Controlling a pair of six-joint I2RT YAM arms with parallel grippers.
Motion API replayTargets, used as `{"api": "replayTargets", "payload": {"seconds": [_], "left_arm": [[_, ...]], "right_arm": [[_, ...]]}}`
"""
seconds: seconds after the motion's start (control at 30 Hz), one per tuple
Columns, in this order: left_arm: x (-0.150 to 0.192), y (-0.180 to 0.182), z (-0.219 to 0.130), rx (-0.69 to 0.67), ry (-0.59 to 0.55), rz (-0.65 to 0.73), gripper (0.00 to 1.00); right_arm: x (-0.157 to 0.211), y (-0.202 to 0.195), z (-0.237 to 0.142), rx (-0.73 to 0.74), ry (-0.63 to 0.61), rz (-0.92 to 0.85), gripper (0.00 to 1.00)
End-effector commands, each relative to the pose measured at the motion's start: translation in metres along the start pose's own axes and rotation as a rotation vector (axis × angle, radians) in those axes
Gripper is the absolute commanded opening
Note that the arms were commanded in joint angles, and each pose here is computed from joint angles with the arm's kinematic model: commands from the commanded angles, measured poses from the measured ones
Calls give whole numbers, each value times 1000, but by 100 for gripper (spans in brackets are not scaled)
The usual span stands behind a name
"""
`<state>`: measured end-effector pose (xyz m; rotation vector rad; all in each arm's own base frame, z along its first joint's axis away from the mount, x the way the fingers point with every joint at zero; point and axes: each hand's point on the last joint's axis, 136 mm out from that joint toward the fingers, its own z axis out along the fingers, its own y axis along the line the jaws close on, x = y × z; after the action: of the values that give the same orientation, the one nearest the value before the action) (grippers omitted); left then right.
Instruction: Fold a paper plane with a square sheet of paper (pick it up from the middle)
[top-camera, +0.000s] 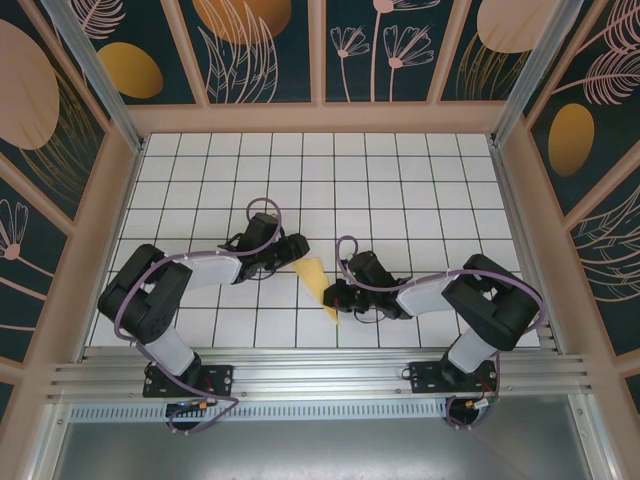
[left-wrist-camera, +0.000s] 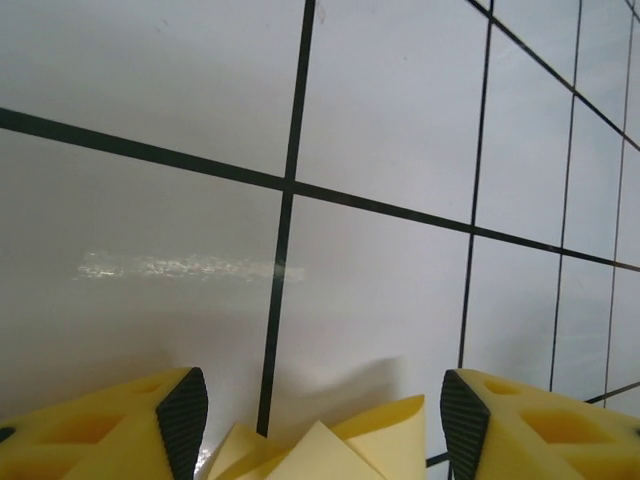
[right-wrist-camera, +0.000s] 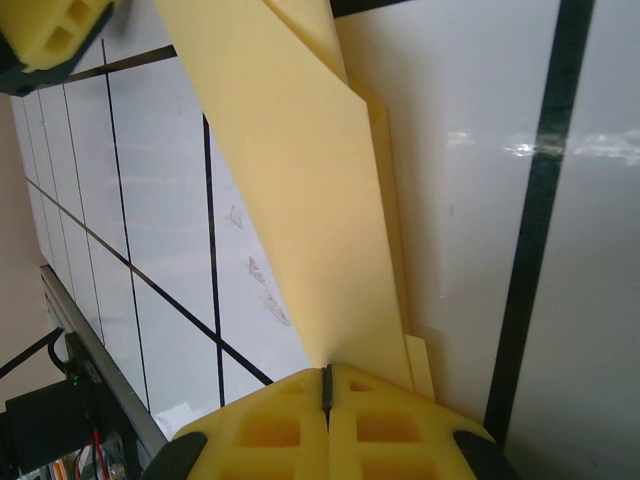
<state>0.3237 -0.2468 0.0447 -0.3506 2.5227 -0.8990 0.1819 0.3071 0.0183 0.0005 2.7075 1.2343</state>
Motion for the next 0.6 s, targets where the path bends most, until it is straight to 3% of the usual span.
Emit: {"api": "replayTargets", "payload": {"seconds": [0.0, 0.2, 0.3, 0.57], "left_arm": [[-9, -23, -19, 47, -19, 27, 67], [8, -25, -32, 31, 5, -43, 67], [19, -18, -35, -60, -1, -57, 67], [38, -13, -35, -172, -3, -88, 73]], "right_arm": [[6, -11, 0, 52, 3, 41, 1], [-7, 46, -5, -60, -50, -50, 6], [-17, 61, -23, -57, -116, -103, 10], [-38, 27, -84, 64, -332, -100, 28]]}}
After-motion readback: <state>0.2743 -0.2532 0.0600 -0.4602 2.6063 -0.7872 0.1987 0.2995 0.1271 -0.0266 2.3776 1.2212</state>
